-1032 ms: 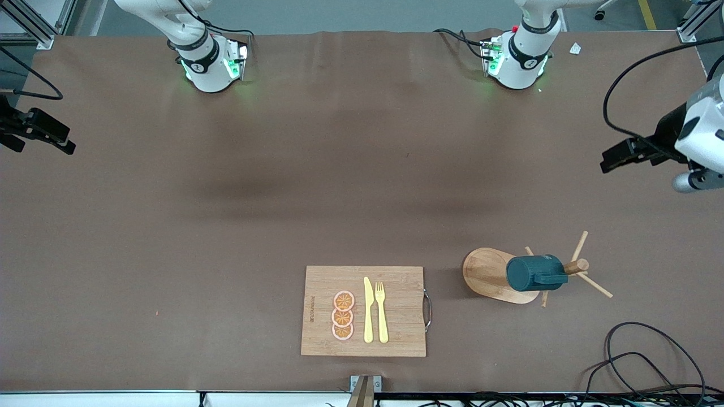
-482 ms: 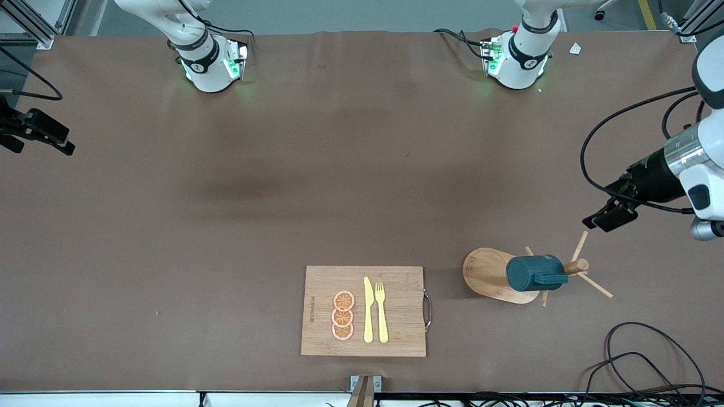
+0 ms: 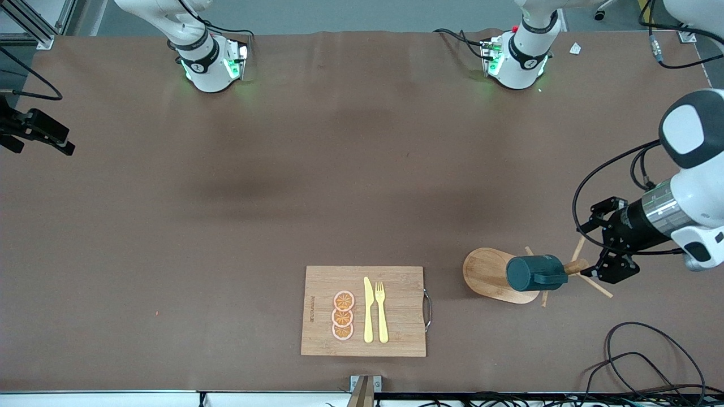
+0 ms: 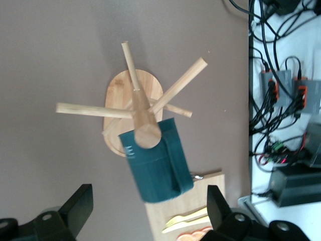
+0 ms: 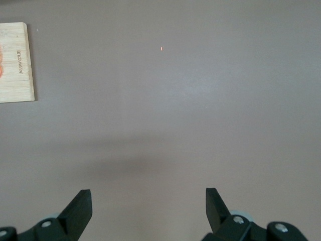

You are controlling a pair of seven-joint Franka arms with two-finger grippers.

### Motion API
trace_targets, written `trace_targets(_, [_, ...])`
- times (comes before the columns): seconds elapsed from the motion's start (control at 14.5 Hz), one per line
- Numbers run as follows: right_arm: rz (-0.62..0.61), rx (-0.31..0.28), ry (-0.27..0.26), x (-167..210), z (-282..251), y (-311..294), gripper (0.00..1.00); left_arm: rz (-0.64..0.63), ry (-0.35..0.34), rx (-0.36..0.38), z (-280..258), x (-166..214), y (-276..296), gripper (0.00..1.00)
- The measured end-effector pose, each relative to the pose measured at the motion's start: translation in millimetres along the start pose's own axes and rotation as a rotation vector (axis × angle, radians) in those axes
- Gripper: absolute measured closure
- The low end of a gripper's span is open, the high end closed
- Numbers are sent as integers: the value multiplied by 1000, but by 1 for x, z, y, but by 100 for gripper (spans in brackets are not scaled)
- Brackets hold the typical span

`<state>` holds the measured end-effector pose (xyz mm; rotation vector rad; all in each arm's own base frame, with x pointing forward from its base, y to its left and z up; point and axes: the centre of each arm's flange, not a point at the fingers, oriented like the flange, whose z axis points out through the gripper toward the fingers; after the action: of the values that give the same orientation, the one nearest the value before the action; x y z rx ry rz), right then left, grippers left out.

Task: Transfer cup from left to right arm and place
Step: 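Grasp the teal mug with the left gripper and lift it off the stand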

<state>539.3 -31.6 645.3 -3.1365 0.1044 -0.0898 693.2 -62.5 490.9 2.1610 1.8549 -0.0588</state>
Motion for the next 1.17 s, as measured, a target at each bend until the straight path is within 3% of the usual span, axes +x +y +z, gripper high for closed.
trace_targets(0.14, [0,0,0,0,0,0,0,-122,-38,-7,18,3,4,0])
trace_targets(0.34, [0,0,0,0,0,0,0,-193,-66,28,49,9,5,0])
trace_targets(0.69, [0,0,0,0,0,0,0,-215,-84,67,87,17,4,0])
trace_targets(1.17, [0,0,0,0,0,0,0,-193,-96,56,118,9,8,0])
